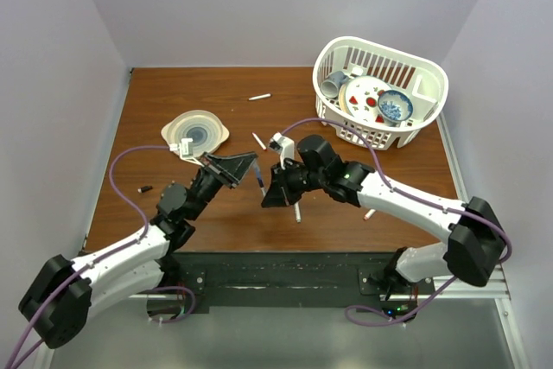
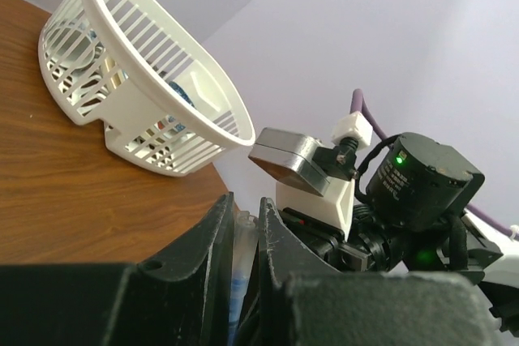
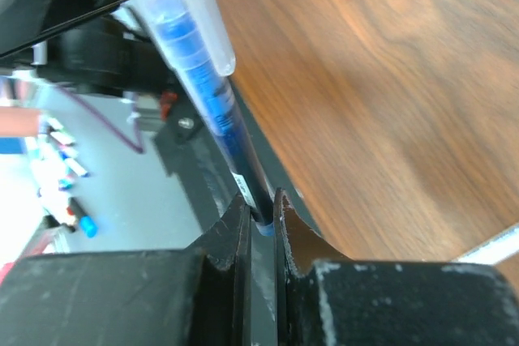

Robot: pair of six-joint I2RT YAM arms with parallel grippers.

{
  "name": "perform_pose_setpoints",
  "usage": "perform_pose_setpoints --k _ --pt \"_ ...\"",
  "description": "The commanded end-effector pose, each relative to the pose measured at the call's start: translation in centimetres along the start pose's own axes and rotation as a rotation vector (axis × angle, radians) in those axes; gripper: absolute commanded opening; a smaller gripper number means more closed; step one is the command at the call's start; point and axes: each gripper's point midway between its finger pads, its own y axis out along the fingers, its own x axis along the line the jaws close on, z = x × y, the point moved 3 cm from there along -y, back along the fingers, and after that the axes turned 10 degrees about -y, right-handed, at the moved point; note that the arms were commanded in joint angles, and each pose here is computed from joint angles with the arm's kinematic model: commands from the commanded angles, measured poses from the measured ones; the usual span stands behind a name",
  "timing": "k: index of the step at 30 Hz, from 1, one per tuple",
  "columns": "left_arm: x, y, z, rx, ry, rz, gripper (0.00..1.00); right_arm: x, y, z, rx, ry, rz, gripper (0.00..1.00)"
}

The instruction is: Insert the pens into the pen caps

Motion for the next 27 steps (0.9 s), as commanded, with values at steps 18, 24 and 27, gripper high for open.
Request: perform_pose_setpoints --k 18,24,27 --pt "4.4 1.1 1.6 0.32 0.259 -0.576 0.0 0.4 -13.3 2.5 -0.592 0.191 0.093 0.75" --pt "10.3 1.5 3.7 0.382 0.247 -0.736 0.0 -2.9 -13.4 3.6 -0.541 0.3 0.321 0.86" --pt "12.8 1.4 3.7 0.398 0.289 -0.844 0.0 -3.5 -13.1 3.8 -0.482 0.359 0.375 0.86"
